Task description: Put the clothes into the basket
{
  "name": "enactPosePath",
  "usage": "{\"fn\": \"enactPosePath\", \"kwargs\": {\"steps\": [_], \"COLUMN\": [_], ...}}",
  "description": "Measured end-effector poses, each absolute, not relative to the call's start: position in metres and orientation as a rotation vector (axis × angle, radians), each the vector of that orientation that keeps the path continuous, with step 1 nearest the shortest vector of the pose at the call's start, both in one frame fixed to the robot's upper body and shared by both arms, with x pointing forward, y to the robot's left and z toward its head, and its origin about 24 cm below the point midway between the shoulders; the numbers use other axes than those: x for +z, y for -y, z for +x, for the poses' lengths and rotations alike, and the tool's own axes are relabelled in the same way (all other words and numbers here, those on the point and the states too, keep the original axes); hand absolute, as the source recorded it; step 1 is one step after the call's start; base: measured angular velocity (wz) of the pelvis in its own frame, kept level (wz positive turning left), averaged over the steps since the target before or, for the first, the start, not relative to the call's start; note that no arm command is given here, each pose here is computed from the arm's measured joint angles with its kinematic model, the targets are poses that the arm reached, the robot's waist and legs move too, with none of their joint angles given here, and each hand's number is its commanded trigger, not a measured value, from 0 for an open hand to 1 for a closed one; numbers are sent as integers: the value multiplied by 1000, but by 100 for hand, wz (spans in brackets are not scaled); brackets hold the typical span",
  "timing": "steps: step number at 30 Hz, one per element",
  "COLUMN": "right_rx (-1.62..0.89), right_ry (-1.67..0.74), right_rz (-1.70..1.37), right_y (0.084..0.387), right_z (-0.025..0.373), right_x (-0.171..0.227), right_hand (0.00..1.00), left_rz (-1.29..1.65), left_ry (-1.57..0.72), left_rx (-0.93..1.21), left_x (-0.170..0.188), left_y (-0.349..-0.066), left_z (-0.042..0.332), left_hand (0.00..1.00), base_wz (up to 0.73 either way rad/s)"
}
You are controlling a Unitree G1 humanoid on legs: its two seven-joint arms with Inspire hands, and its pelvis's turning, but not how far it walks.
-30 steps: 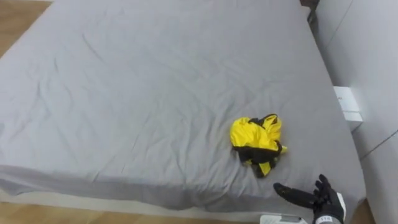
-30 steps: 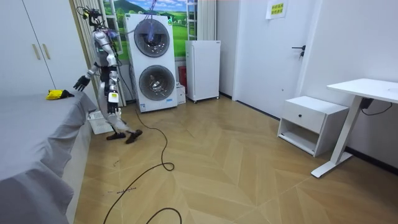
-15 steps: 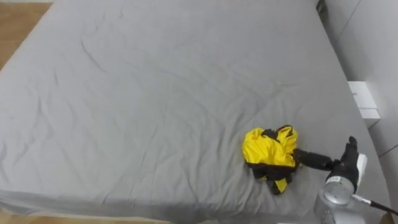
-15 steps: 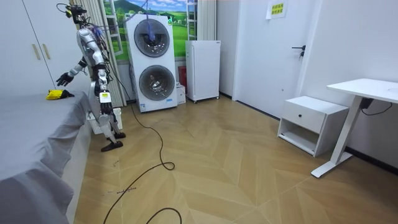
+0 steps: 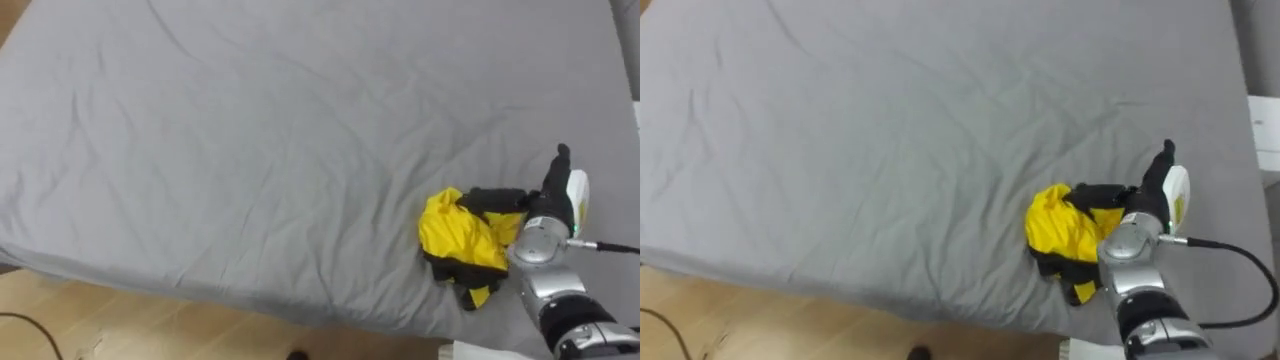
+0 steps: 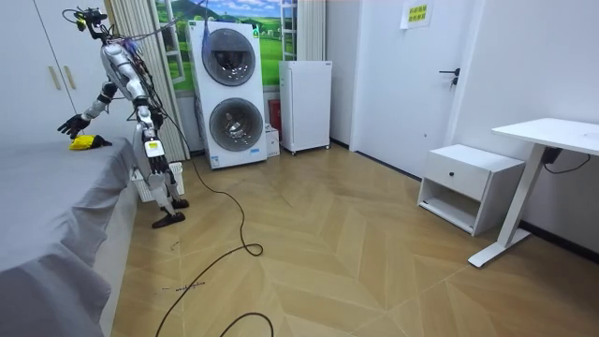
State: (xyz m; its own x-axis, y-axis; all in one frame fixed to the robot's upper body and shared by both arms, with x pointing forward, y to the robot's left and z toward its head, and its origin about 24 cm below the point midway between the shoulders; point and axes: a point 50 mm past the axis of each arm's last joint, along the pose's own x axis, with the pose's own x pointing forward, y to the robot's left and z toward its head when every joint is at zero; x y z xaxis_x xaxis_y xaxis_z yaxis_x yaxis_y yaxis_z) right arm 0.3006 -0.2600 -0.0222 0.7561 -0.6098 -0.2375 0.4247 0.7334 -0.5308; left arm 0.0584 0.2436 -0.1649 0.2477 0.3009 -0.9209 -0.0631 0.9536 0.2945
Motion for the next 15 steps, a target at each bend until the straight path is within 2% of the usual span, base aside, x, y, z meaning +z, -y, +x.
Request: {"fn": "enactPosePath", "kwargs": {"steps": [8, 15], "right_rx": [-610, -601], "right_ry": [-408, -438], "right_rz": [-524, -551], "right_y": [271, 272], "right_z": [313, 311], "right_x": [-6, -10], "right_hand": [0, 0], "left_rz": [268, 285], "left_ry": [-1297, -1310], "left_rx": [168, 125], "left_x": [-164, -165], "left_y": [-239, -236], "left_z": [77, 77], "left_hand": [0, 0], "base_wz": [25, 8]}}
